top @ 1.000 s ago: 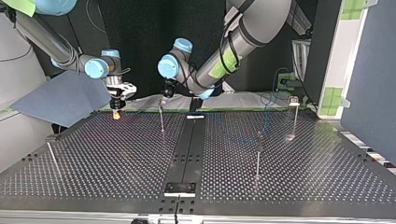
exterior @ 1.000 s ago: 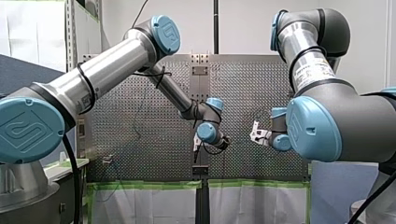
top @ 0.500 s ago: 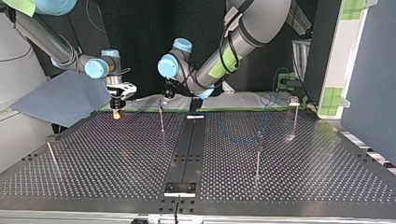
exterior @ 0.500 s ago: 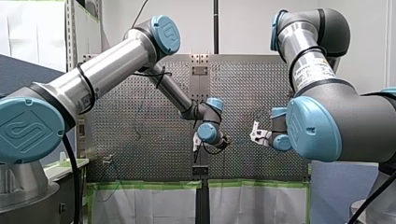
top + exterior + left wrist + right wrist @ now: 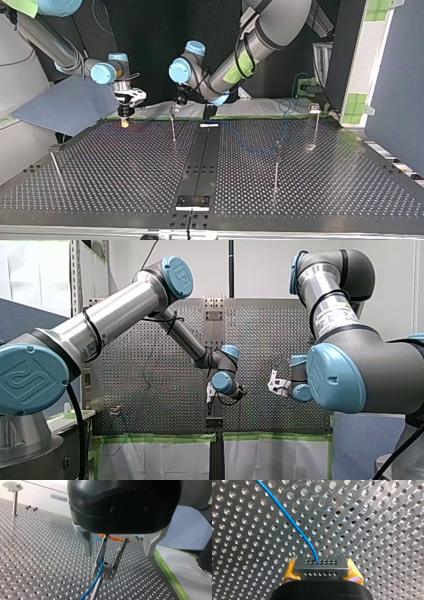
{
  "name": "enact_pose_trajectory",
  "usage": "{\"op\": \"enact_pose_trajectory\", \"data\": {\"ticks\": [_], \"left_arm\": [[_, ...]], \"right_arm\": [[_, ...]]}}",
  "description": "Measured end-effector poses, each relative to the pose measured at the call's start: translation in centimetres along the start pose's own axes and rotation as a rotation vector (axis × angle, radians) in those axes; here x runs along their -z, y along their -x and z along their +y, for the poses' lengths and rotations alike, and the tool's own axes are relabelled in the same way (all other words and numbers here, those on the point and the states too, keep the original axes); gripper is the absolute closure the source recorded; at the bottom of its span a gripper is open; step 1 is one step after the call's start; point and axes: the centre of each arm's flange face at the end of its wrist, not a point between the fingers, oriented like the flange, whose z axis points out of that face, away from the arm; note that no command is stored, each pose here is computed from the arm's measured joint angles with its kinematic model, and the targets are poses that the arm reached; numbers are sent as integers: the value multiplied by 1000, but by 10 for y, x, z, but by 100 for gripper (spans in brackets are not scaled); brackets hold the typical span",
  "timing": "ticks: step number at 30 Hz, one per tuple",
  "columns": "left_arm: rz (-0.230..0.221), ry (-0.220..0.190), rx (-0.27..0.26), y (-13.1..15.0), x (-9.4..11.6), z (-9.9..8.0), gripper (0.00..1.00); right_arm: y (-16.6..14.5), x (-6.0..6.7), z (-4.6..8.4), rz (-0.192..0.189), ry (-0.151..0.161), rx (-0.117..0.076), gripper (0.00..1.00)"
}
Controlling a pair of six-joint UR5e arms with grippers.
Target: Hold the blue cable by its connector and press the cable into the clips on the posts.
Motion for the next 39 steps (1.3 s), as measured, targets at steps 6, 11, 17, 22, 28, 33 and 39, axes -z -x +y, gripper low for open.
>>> {"op": "enact_pose_trajectory", "data": {"ticks": [6,11,17,22,28,33,39], "left_arm": [[0,12,-2,-6,5,3,0],[-29,14,5,-1,16,6,0],[-80,27,16,15,31,7,0],[-124,49,31,28,46,8,0],[-181,81,54,44,64,12,0],[-222,88,71,55,79,13,0],[-275,105,109,69,98,16,0]], "right_arm": [[0,0,1,0,0,-3,100],[0,0,1,0,0,-4,100],[0,0,0,0,-1,-4,100],[0,0,1,-2,0,-4,100],[0,1,0,-3,0,-4,100],[1,1,0,-3,0,-4,100],[1,1,0,-3,-1,-3,100]]}}
